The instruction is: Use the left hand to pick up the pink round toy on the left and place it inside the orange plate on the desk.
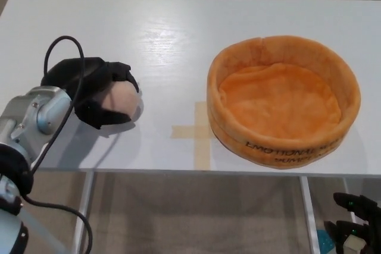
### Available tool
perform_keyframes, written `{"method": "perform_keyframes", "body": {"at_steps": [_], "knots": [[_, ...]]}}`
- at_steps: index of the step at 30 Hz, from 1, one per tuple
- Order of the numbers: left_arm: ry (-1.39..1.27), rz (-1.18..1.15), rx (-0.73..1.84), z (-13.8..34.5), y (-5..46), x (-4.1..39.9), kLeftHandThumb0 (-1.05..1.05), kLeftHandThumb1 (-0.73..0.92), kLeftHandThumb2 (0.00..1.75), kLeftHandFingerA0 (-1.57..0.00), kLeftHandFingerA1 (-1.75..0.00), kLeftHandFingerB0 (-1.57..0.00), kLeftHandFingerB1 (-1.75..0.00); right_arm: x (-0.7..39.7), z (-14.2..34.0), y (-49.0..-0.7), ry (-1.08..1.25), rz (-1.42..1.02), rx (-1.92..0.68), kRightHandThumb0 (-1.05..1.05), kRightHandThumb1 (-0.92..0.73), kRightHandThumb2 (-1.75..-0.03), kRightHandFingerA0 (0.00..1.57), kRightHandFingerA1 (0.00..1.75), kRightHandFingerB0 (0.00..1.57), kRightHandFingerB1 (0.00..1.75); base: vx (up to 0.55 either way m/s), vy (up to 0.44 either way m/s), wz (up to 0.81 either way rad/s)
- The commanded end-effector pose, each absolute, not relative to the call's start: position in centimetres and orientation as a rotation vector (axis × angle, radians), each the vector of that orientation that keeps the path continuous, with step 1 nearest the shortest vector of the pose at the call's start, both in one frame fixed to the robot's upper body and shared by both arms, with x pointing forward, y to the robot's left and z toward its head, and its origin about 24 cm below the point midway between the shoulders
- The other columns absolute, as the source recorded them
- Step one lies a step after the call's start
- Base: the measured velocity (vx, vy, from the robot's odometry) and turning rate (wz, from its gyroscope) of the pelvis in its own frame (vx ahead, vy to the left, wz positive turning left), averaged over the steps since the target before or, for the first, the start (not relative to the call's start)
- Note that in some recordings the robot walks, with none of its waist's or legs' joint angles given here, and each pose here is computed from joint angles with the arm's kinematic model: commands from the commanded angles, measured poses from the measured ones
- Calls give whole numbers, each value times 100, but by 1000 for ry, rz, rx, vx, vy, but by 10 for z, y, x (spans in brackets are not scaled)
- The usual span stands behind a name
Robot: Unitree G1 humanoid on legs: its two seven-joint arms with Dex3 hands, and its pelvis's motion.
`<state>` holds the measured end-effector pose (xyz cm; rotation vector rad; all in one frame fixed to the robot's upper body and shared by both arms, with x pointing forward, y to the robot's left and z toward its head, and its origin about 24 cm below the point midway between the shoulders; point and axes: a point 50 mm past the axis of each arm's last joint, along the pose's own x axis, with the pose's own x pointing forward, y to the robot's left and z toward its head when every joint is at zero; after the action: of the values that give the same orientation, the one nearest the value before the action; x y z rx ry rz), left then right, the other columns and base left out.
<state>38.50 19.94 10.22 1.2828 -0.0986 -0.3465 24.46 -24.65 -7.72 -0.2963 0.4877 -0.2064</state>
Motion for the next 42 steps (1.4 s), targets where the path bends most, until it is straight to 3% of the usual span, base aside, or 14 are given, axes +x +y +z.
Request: {"method": "perform_keyframes", "body": {"at_steps": [1,10,11,15,19,20,21,22,24,25,29,30,31,42], "knots": [[-152,-339,1249,96,197,380,-28,81,67,-76,-153,-74,-50,243,-79,-249,515,-208,-291,-24,-57,-57,47,43,49,40,0,0,0],[-299,-289,1193,122,191,385,-27,78,67,-82,-149,-85,-62,243,-78,-250,511,-203,-297,-25,-58,-57,48,45,49,41,0,0,0],[-330,-279,1173,128,190,385,-28,81,69,-79,-157,-82,-76,244,-78,-250,510,-202,-300,-25,-57,-57,48,45,49,41,0,0,0],[-433,-259,1174,149,182,388,-27,81,69,-82,-158,-85,-66,243,-79,-249,514,-201,-292,-25,-58,-57,48,44,49,41,0,0,0],[-510,-271,1177,166,167,390,-29,77,63,-76,-169,-80,-82,241,-80,-249,519,-198,-295,-24,-58,-57,49,45,50,41,0,0,0],[-543,-276,1182,173,161,391,-30,79,62,-75,-173,-73,-100,241,-81,-249,522,-198,-294,-25,-57,-57,51,45,51,41,0,0,0],[-565,-279,1187,177,158,391,-30,79,62,-75,-173,-73,-100,240,-81,-249,524,-198,-294,-25,-57,-57,51,45,51,41,0,0,0],[-594,-282,1210,183,151,392,-30,72,64,-71,-154,-81,-74,240,-81,-249,529,-189,-298,-27,-59,-57,50,44,49,40,0,0,0],[-621,-283,1237,188,146,393,-30,72,64,-71,-154,-81,-74,241,-81,-249,535,-177,-302,-27,-59,-57,50,44,49,40,0,0,0],[-655,-289,1256,194,137,393,-28,74,63,-69,-160,-66,-115,240,-82,-249,546,-165,-298,-30,-59,-58,49,44,48,40,0,0,0],[-717,-309,1250,205,118,394,-29,74,62,-76,-168,-71,-116,240,-84,-248,576,-132,-305,-29,-59,-58,49,43,45,39,0,0,0],[-733,-313,1254,209,113,395,-29,74,62,-76,-168,-71,-116,240,-85,-247,583,-124,-305,-29,-59,-58,49,43,45,39,0,0,0],[-763,-321,1261,215,102,394,-35,71,64,-80,-165,-87,-61,240,-85,-247,596,-110,-312,-29,-59,-58,51,42,45,38,0,0,0],[-930,-396,1291,241,34,383,-22,63,58,-90,-155,-88,-54,246,-84,-242,618,-65,-340,-28,-60,-58,50,42,43,38,0,0,0]]}}
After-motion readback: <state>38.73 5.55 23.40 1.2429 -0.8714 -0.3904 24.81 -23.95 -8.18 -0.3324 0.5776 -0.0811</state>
